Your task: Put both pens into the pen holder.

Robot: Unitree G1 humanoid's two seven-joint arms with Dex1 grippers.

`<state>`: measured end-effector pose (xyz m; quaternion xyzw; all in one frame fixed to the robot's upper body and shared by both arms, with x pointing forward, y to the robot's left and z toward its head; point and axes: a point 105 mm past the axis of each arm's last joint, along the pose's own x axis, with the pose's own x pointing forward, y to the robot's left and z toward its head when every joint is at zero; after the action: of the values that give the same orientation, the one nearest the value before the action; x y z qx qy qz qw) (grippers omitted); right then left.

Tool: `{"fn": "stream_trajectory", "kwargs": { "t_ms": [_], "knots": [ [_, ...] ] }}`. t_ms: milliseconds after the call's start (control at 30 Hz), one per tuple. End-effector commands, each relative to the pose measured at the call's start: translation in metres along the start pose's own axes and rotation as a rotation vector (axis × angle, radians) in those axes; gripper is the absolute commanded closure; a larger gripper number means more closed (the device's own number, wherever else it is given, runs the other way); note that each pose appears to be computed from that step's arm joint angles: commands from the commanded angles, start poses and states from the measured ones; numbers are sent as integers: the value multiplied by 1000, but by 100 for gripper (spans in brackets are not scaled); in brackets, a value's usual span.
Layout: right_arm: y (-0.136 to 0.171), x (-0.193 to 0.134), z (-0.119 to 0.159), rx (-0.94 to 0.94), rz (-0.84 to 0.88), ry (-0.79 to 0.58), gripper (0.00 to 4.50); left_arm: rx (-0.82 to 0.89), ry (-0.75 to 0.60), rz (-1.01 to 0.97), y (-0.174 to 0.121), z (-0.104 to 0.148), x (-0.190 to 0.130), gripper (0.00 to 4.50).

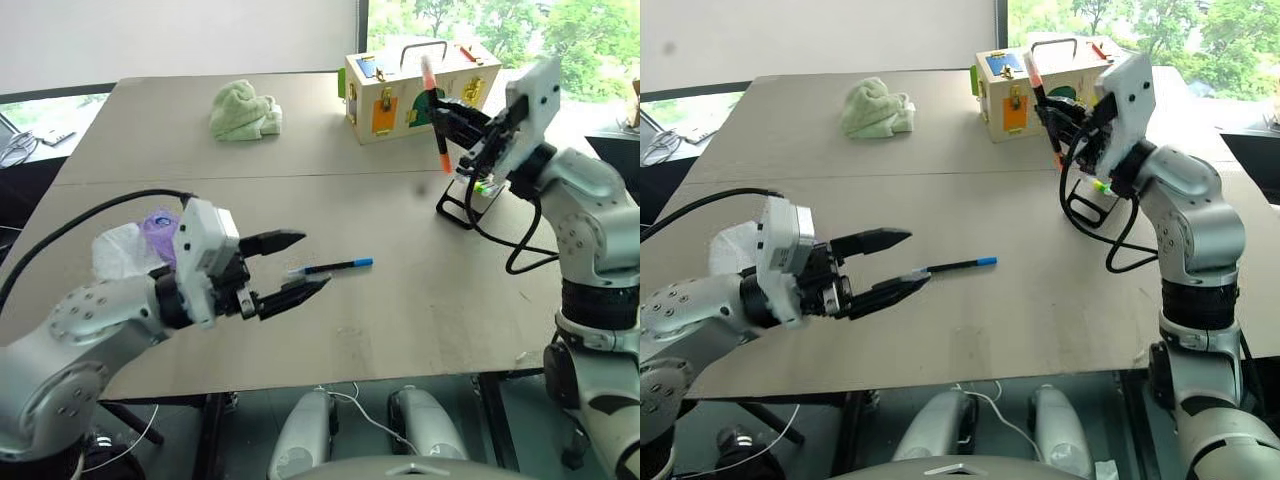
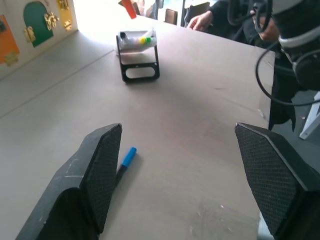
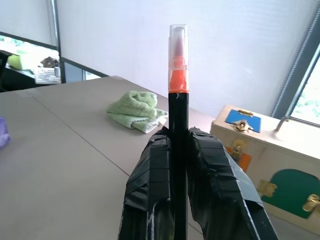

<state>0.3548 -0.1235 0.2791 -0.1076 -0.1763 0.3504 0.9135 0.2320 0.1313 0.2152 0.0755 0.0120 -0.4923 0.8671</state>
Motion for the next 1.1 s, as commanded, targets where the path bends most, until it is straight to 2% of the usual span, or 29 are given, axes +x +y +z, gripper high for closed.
{"fn": "stream_trajectory", "kwargs": {
  "t_ms": [33, 400, 967, 1100],
  "knots": [
    [-14, -7, 9, -165, -64, -95, 432, 36, -36, -15, 2, 5, 8, 79],
    [-33, -4, -40, -466, -14, -25, 432, 91, -58, 2, 5, 4, 13, 79],
    [-41, -11, -64, -519, 7, 31, 432, 79, -79, 56, 4, -1, 5, 79],
    [-46, -17, -68, -499, -3, 62, 275, 75, -68, 69, 7, -4, 1, 79]
  ]
}}
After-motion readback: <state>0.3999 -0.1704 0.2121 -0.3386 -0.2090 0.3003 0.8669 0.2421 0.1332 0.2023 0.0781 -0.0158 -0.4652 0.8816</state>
